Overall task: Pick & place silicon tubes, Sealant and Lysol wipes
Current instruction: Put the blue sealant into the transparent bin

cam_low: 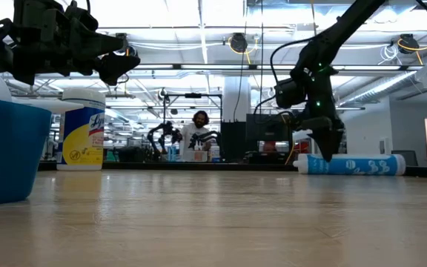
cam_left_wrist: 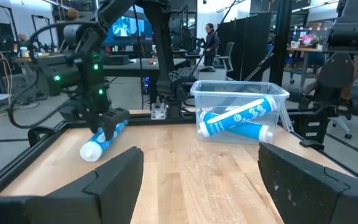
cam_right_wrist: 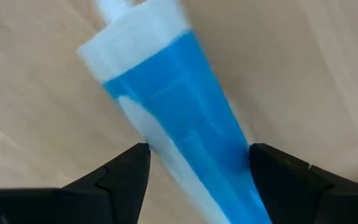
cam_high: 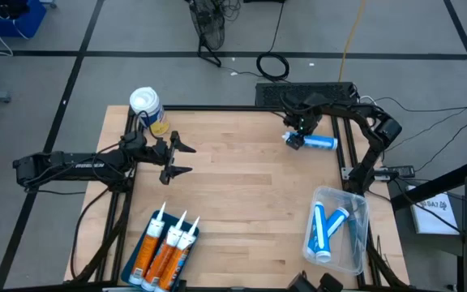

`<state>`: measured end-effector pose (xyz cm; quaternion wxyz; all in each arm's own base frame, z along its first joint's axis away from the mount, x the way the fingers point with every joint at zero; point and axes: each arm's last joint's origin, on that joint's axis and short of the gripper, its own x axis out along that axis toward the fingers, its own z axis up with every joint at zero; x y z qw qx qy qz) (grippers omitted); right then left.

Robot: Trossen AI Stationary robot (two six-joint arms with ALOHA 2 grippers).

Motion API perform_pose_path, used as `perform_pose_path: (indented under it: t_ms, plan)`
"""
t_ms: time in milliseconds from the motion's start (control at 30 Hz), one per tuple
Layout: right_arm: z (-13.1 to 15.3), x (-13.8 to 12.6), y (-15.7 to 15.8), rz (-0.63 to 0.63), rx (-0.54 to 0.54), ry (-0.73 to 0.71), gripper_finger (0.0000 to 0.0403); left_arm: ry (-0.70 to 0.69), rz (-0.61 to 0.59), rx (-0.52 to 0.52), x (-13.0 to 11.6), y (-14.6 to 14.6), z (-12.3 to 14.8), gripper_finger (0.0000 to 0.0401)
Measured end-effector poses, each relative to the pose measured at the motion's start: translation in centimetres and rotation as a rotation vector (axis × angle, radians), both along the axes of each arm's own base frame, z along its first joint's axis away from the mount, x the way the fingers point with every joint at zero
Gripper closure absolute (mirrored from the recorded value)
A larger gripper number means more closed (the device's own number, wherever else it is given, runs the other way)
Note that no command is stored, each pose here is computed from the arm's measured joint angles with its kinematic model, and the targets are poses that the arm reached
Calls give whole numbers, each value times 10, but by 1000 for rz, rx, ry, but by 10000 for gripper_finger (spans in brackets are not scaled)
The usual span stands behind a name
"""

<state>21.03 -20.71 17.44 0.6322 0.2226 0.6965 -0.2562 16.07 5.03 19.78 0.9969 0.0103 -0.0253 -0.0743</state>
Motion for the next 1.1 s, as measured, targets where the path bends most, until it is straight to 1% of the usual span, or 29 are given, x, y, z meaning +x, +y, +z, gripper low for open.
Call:
perform_pose_path:
  t_ms: [167, 333, 433, 600, 700, 867, 1067, 1100]
  plan:
    - [-13, -3, 7, 19, 11, 9, 149, 0, 1, 0, 0, 0, 0, 91]
    - [-30, -1, 28, 113, 50, 39, 149, 0, 0, 0, 0, 0, 0, 91]
    - [-38, 4, 43, 180, 42, 33, 149, 0, 0, 0, 0, 0, 0, 91]
    - [-44, 21, 67, 230, -1, 14, 150, 0, 1, 0, 0, 0, 0, 91]
    - [-44, 37, 83, 286, 13, -76, 156, 0, 1, 0, 0, 0, 0, 91]
    - [-44, 60, 113, 380, 54, -219, 200, 0, 0, 0, 0, 0, 0, 91]
    - [-40, 93, 154, 541, 45, -448, 200, 0, 0, 0, 0, 0, 0, 91]
    - [-40, 97, 161, 563, 62, -492, 200, 0, 1, 0, 0, 0, 0, 91]
